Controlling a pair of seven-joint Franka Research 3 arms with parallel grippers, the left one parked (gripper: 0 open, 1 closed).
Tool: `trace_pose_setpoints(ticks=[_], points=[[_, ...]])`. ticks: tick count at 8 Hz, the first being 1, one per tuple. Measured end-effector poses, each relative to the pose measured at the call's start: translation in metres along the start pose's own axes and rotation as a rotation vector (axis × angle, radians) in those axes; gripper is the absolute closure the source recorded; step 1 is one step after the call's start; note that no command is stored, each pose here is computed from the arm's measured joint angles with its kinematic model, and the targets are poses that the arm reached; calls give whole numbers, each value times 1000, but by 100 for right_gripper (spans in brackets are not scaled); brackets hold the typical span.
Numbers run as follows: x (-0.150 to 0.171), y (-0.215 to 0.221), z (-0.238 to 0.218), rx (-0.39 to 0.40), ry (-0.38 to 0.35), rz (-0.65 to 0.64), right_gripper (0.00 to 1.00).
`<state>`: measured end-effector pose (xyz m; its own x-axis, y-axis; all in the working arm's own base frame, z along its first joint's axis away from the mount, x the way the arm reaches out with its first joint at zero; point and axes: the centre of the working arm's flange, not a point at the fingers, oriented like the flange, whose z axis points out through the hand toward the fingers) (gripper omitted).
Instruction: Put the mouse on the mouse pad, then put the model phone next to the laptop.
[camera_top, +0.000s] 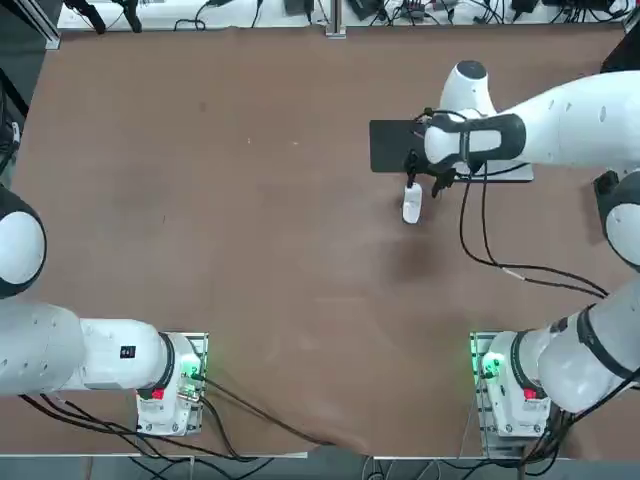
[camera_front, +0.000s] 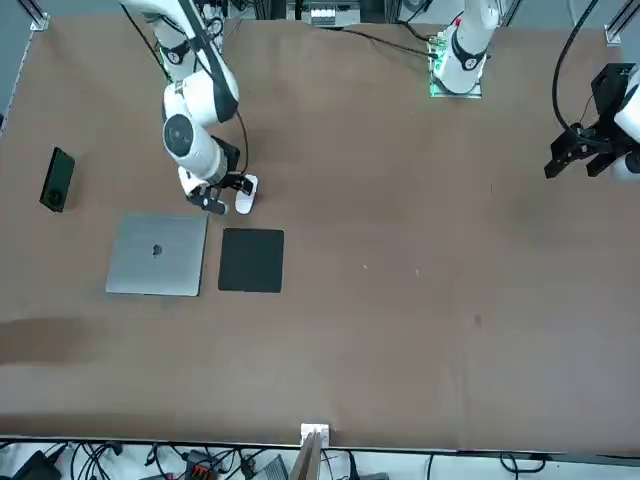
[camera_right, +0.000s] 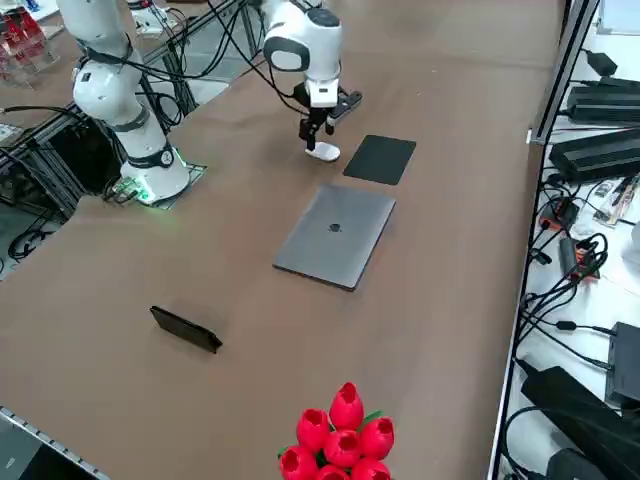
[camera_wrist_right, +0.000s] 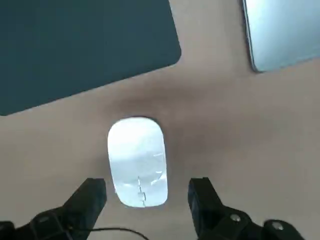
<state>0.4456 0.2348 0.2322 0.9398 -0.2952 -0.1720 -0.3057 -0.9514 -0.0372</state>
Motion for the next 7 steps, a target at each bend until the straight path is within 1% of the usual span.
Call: trace_pose_setpoints(ticks=[1,4,7], points=[[-2,-2,3,7,16,3,0],[-10,-9,24,-6,18,-9,1],[-8,-8,39,-10,26,-6,0]])
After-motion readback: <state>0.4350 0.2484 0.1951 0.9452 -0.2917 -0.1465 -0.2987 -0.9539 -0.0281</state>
